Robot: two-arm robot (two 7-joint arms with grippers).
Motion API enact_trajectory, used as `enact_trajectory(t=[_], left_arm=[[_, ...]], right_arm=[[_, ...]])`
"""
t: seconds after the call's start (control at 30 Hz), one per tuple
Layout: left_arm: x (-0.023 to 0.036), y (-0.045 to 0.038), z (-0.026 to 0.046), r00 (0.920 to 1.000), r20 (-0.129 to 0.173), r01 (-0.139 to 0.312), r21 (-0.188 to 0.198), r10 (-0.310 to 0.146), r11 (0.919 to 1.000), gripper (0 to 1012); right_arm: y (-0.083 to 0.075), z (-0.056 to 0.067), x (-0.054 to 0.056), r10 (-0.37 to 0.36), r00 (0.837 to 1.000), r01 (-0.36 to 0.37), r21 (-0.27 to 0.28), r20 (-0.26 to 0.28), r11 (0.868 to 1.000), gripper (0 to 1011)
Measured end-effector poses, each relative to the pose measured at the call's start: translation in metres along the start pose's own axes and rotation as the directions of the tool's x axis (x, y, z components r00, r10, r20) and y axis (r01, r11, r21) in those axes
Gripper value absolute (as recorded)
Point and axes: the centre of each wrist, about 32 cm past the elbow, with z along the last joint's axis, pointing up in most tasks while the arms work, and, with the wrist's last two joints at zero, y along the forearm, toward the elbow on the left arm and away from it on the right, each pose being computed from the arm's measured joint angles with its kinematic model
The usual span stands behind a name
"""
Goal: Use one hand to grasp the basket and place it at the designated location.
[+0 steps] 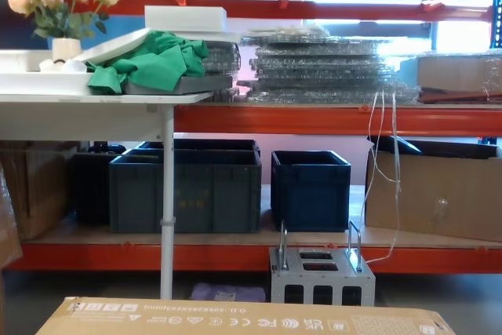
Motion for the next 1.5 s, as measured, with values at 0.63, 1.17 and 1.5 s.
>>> enact_trajectory(t=[0.63, 1.17, 1.5], left_arm=[[0.0, 0.0, 0.0, 1.0, 0.0, 0.0, 0.0, 0.0, 1.0, 0], [0.0, 0.0, 0.0, 1.0, 0.0, 0.0, 0.0, 0.0, 1.0, 0], [0.0, 0.0, 0.0, 1.0, 0.0, 0.0, 0.0, 0.0, 1.0, 0]], right_arm=[[-0.003, -0.002, -0.003, -0.025, 1.0, 0.025, 0.007, 0.0, 1.0, 1001], [-0.018, -0.006, -0.01, -0.075, 0.997, 0.075, 0.002, -0.016, 0.997, 1001], [-0.019, -0.008, -0.01, -0.075, 0.997, 0.076, 0.01, -0.022, 0.997, 1000]])
